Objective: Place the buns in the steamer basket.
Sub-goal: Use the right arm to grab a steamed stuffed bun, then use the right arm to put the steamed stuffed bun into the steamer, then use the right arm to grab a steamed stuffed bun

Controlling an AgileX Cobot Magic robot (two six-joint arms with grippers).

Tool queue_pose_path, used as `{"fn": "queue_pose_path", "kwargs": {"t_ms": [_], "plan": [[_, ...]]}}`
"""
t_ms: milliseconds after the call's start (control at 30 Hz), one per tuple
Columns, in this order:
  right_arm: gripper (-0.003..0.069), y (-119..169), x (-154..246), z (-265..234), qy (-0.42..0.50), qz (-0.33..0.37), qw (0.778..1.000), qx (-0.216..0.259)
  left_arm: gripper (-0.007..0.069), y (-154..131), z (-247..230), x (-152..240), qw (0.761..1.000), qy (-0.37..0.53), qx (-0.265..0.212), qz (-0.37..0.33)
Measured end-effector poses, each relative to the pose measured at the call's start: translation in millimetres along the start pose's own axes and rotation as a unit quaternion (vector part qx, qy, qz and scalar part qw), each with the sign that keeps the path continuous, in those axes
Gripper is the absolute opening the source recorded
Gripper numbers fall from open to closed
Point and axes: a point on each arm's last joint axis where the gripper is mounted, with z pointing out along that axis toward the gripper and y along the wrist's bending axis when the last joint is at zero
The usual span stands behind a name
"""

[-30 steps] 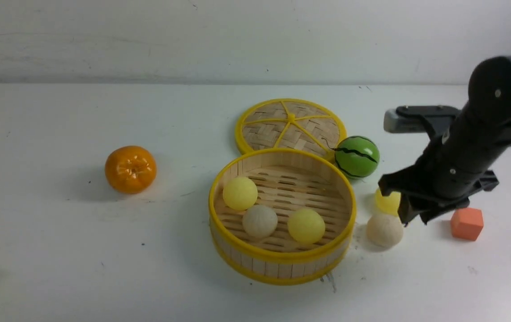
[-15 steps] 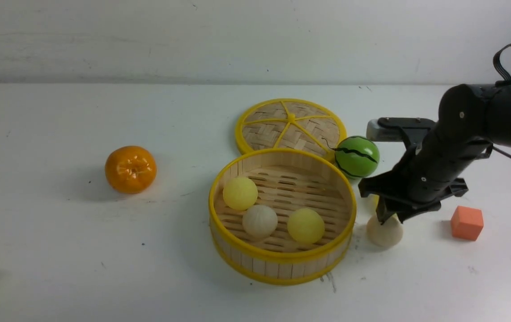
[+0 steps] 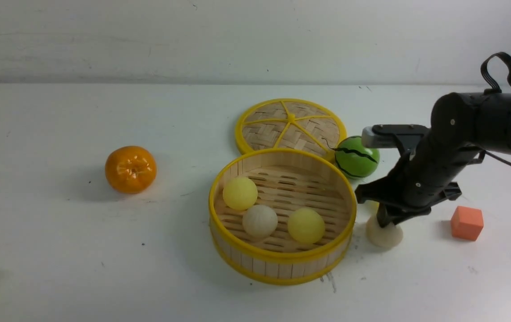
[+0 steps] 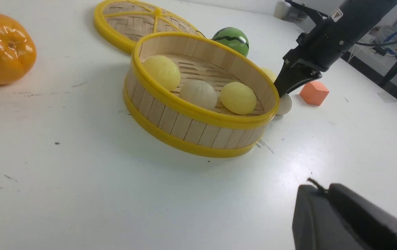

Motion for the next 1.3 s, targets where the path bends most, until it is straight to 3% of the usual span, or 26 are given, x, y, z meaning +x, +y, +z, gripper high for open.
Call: {"fn": "queue_pose_path", "kwargs": {"t_ms": [67,200,467,600,833,900,1067,1100,1133,1200,1300], "plan": [[0.0018,0.5,-0.4,-2.3,0.005,-0.008,1.0,-0.001,0.0038,0.0,0.0,0.0,1.0,0.0,0.0,0.0],[0.0006,5.7,-3.7,-22.5,0.012,-0.011,1.0,-0.013,0.0039,0.0,0.0,0.0,1.0,0.0,0.0,0.0],[0.0007,54.9,-31.5,-90.8,-0.072,-0.055,0.988,-0.121,0.005,0.0,0.0,0.0,1.0,0.0,0.0,0.0],[0.001,66.2,-45.4,-68.8,-0.083,-0.056,0.985,-0.138,0.0055,0.0,0.0,0.0,1.0,0.0,0.0,0.0],[0.0039,62.7,-55.1,-5.6,-0.073,-0.035,0.989,-0.125,0.0065,0.0,0.0,0.0,1.0,0.0,0.0,0.0],[0.0085,60.5,-56.0,8.2,-0.074,-0.032,0.99,-0.119,0.0069,0.0,0.0,0.0,1.0,0.0,0.0,0.0],[0.0287,62.9,-58.7,1.0,-0.079,-0.025,0.988,-0.127,0.0074,0.0,0.0,0.0,1.0,0.0,0.0,0.0],[0.0296,63.1,-58.7,0.1,-0.079,-0.026,0.988,-0.128,0.0074,0.0,0.0,0.0,1.0,0.0,0.0,0.0],[0.0367,65.0,-58.4,-10.4,-0.074,-0.031,0.988,-0.132,0.0075,0.0,0.0,0.0,1.0,0.0,0.0,0.0],[0.0442,67.5,-59.8,-34.5,-0.078,-0.049,0.987,-0.132,0.0077,0.0,0.0,0.0,1.0,0.0,0.0,0.0],[0.0494,65.9,-58.8,-74.1,-0.098,-0.087,0.986,-0.104,0.0081,0.0,0.0,0.0,1.0,0.0,0.0,0.0]]}}
